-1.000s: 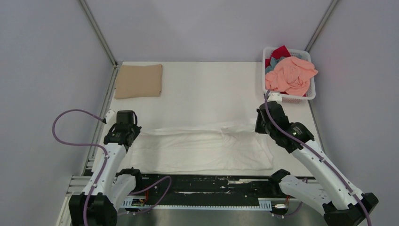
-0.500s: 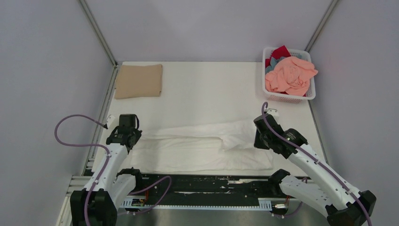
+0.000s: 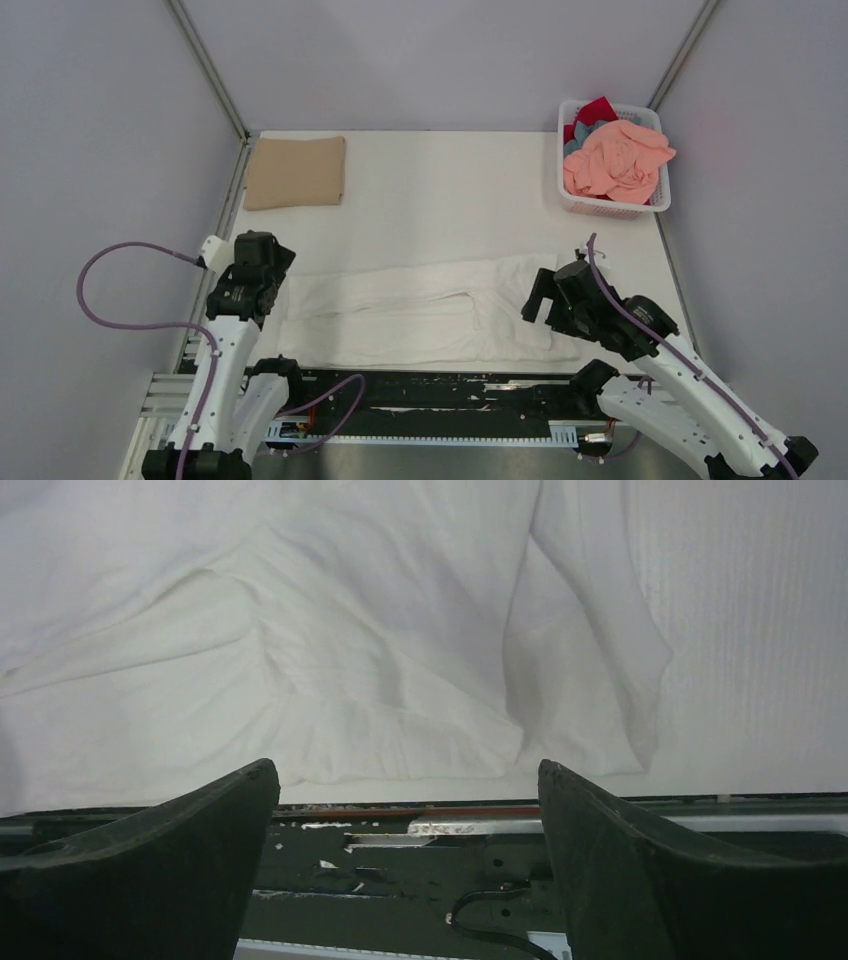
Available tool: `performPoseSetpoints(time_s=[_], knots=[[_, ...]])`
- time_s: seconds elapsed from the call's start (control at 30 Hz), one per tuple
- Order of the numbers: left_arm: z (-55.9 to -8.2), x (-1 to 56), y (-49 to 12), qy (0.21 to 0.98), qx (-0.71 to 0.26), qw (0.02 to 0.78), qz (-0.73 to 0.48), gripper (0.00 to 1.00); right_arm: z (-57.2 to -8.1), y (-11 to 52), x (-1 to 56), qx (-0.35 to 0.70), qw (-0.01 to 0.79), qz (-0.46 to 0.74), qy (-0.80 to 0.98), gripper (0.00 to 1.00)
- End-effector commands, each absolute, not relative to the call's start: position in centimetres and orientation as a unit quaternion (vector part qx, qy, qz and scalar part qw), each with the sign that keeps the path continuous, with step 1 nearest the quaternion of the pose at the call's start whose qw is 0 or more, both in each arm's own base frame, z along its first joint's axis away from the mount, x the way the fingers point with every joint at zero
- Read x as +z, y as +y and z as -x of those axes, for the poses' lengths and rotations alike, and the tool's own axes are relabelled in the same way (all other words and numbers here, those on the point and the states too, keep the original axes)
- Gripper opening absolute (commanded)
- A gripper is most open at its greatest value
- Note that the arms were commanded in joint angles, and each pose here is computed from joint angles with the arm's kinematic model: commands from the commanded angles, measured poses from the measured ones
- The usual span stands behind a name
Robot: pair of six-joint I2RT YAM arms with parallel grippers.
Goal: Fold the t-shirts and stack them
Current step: Fold the other side of the tshirt into a rectangle, then rotate the tshirt 90 degrees
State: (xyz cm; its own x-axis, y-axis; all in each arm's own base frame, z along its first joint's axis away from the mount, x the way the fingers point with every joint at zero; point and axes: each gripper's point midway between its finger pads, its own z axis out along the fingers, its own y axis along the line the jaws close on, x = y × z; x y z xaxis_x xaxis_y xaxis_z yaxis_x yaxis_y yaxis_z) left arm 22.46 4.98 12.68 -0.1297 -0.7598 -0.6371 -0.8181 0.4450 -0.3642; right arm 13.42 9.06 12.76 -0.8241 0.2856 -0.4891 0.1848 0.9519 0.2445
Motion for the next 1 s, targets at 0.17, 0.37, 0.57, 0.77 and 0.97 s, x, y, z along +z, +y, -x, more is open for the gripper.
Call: performPoseSetpoints(time_s=[0.17, 0.37, 0.57, 0.77, 0.97], knots=[[-28.3, 15.2, -9.1, 0.85, -0.27, 0.382, 0.244, 1.0, -18.4, 15.6, 13.9, 0.223, 0.322, -0.115, 0.913, 1.0], [-25.8, 7.3, -11.3, 0.916, -0.218, 0.271, 0.2, 1.0, -18.8, 13.8, 7.1, 0.121, 0.261, -0.192, 0.938, 1.0], [-23.4, 2.7, -10.2, 0.929, -0.184, 0.23, 0.224, 1.0, -19.8, 13.1, 2.9, 0.104, 0.228, -0.238, 0.938, 1.0], [-23.3, 2.4, -10.7, 0.921, -0.202, 0.234, 0.236, 1.0, -26.0, 11.8, 1.1, 0.101, 0.239, -0.266, 0.928, 1.0], [-23.8, 3.9, -13.0, 0.906, -0.249, 0.24, 0.244, 1.0, -38.4, 14.4, 3.3, 0.123, 0.279, -0.209, 0.929, 1.0]])
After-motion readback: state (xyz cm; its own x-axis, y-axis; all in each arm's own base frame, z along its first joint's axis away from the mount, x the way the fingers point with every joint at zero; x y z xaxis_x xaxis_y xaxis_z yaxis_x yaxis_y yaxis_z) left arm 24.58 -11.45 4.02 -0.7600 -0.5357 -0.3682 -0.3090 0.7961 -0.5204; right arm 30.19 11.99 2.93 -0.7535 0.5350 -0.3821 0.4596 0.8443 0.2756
